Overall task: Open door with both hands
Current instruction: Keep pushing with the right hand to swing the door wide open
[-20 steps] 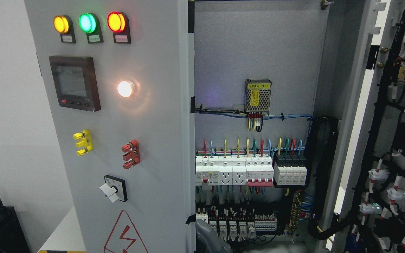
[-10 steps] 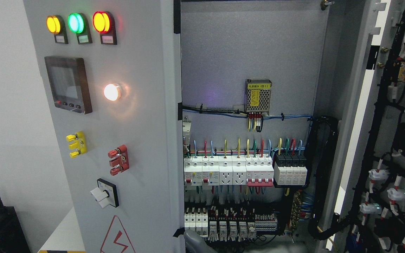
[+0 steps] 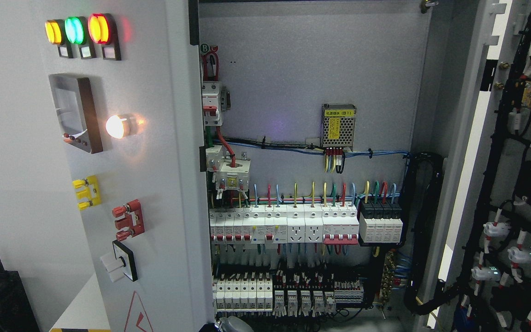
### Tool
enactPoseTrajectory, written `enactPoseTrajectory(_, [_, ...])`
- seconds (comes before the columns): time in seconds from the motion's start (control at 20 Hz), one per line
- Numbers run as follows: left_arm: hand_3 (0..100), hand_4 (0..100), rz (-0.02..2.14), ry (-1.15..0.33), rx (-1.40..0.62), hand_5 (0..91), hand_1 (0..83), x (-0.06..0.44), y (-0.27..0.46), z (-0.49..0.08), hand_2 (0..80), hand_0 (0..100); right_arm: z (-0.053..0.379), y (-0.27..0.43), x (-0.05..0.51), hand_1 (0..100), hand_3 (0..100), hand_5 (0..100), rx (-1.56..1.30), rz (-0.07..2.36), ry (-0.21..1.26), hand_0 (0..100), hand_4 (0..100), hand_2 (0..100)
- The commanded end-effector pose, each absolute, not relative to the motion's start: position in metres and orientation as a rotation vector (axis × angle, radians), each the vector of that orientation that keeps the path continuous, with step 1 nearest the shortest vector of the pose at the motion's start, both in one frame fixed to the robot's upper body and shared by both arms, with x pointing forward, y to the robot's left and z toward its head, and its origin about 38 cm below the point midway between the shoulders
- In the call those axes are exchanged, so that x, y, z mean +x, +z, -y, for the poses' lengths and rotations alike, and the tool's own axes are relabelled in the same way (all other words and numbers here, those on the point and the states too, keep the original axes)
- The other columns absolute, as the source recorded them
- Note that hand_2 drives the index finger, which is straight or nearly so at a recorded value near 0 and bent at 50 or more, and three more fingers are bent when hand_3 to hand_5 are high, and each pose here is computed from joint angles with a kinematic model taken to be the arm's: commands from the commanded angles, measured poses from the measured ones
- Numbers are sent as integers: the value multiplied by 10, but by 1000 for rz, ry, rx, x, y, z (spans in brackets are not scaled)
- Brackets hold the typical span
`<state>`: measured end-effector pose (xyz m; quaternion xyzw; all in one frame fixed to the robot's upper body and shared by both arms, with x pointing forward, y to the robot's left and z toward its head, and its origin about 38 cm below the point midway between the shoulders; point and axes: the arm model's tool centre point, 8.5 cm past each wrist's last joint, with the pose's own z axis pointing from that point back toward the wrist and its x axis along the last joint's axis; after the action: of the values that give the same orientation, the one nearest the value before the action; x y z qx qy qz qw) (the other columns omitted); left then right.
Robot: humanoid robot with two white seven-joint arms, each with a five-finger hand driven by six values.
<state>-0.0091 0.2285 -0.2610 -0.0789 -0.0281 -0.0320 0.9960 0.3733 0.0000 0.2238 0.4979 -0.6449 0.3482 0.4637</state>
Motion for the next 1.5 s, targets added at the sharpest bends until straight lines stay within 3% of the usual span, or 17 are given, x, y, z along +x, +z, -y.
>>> enactPoseTrajectory(0.0, [0, 43, 67, -58, -158, 0, 0, -3, -261, -228, 0, 0, -12, 228, 352, 0, 0, 0, 1267, 1576, 922, 0, 0, 0])
enactPoseTrajectory(1.45, [0, 43, 67, -58, -157, 0, 0, -3, -261, -229, 0, 0, -57, 218, 323, 0, 0, 0, 1251, 1557, 982, 0, 0, 0])
